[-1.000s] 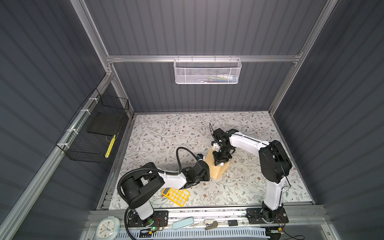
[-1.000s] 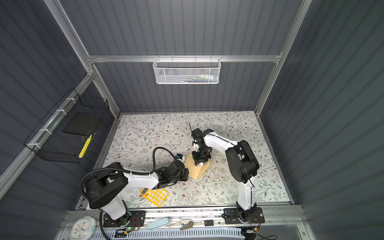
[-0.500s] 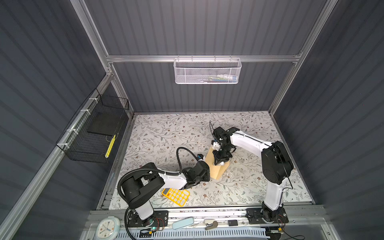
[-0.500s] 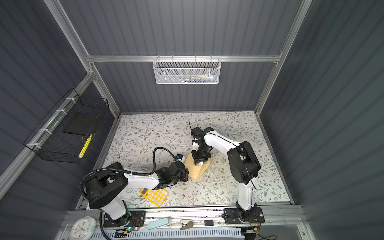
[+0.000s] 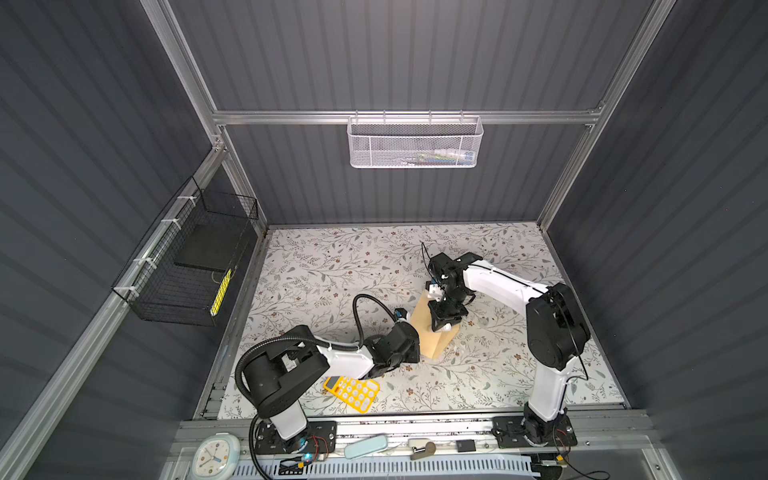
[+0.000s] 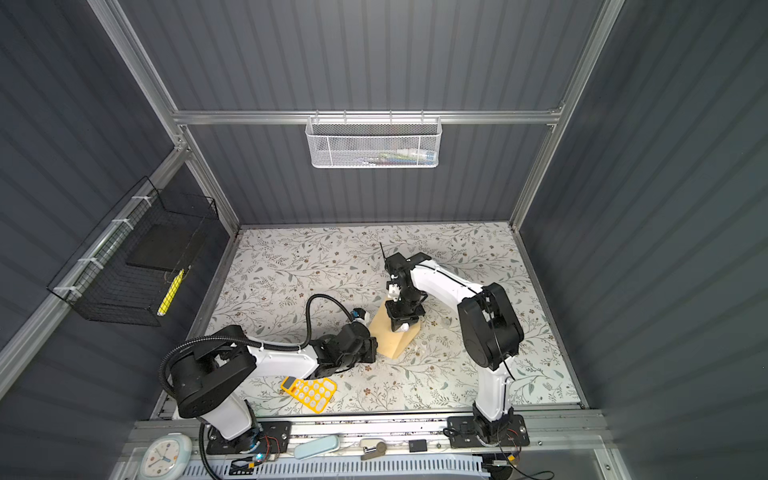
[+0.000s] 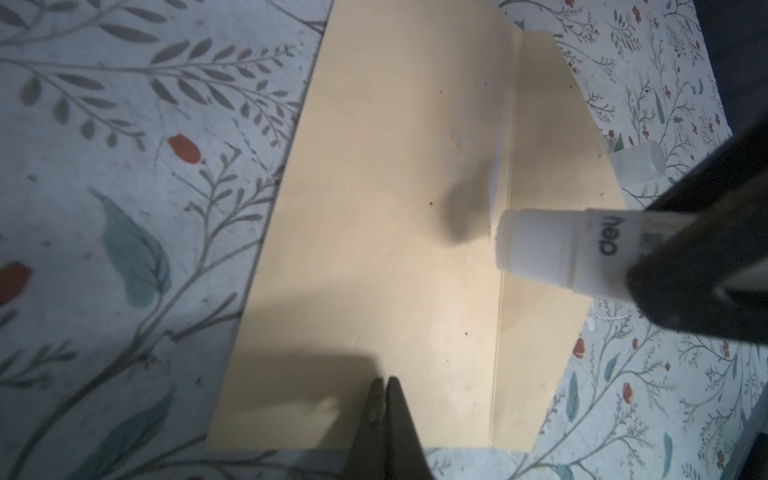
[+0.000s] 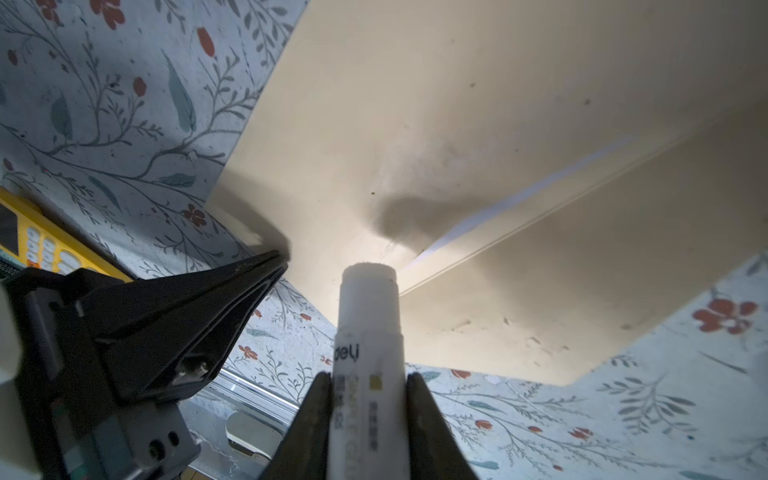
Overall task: Place the letter into the envelope and seal it
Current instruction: 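Lift the glue stick off the envelope with the right gripper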
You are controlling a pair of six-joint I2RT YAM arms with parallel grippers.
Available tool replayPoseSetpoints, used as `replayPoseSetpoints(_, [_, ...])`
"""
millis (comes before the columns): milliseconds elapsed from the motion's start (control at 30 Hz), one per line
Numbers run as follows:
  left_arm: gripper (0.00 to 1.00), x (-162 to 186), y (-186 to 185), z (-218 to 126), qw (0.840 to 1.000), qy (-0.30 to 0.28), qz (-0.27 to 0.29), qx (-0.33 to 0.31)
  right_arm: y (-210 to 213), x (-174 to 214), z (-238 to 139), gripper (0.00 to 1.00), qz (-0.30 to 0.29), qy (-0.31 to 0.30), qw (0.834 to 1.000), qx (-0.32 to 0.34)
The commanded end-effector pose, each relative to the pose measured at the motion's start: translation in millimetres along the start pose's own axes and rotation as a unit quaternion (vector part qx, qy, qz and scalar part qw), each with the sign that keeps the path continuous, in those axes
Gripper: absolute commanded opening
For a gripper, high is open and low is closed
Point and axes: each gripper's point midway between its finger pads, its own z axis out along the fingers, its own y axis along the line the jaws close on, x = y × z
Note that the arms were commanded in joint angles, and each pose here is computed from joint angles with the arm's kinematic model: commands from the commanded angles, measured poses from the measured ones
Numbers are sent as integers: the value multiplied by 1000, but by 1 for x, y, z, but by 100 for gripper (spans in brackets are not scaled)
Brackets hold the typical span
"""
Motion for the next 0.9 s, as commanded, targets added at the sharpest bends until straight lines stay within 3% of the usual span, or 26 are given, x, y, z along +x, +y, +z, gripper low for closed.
replayPoseSetpoints(0, [7, 18, 23, 1, 999, 21, 2, -38, -3, 8, 14, 0, 7, 26, 1000, -3])
replayPoseSetpoints(867, [7, 20, 26, 5, 999, 20, -4, -39, 28, 49, 35, 0, -13, 77, 995, -54])
